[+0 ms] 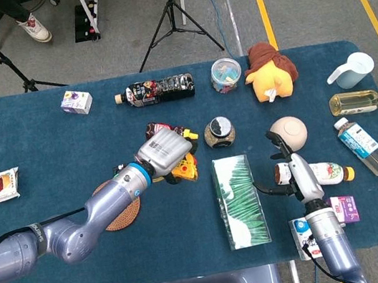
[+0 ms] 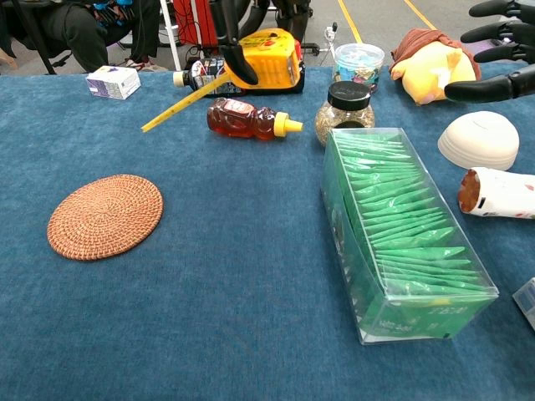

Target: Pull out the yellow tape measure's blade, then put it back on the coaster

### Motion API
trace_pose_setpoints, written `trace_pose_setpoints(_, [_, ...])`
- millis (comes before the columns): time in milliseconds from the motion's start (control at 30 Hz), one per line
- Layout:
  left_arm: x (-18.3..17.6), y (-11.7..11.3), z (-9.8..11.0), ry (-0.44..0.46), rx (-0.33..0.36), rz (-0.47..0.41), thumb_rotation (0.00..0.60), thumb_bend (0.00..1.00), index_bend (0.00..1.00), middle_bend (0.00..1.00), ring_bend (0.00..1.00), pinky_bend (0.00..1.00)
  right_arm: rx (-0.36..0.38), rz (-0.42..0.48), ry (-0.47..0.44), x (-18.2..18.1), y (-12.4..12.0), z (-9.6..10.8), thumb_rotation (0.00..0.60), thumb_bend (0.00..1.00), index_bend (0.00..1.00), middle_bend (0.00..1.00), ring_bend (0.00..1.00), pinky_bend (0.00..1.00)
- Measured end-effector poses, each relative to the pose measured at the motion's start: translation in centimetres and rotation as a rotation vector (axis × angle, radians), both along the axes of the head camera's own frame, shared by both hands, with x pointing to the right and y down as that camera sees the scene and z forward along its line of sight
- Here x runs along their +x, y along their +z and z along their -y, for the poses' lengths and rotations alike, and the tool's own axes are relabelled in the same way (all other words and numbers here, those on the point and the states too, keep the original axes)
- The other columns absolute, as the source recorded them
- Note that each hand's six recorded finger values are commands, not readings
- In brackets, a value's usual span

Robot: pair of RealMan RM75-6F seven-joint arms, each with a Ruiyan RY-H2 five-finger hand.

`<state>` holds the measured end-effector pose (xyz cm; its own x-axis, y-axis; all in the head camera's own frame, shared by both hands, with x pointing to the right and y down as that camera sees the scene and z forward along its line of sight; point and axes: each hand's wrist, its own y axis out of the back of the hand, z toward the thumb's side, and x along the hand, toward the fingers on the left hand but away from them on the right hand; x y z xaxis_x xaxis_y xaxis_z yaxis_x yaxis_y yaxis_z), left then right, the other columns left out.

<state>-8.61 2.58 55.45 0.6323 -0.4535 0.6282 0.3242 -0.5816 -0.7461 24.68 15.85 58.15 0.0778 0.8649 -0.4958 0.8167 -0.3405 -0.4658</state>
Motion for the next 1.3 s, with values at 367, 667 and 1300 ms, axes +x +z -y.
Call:
trace_pose_setpoints(367, [2.8,0.7,0.3,-0.049,-0.042,0.040,0.595,0.33,0.59,0.50,0.50,0.51,0.019,-0.047,0.018,0.0,0.6,0.7,0.575,0.20,0.00,0.06,0.08,0.21])
trace_pose_setpoints(667, [4.7,1.5,0.3,-0.094,-0.064,0.056,0.591,0.33,0.59,0.51,0.51,0.51,0.017,-0.040,0.007,-0.9,0.9,0.9,0.571,0.20,0.00,0.05,0.07,0.21])
trace_pose_setpoints(1300, [7.9,2.0,0.5,-0.144,-0.091,0.052,0.592,0.33,0.59,0.51,0.51,0.52,0.018,-0.037,-0.025,-2.7,1.3,1.1,0.571,0.20,0.00,0.05,0.07,0.21])
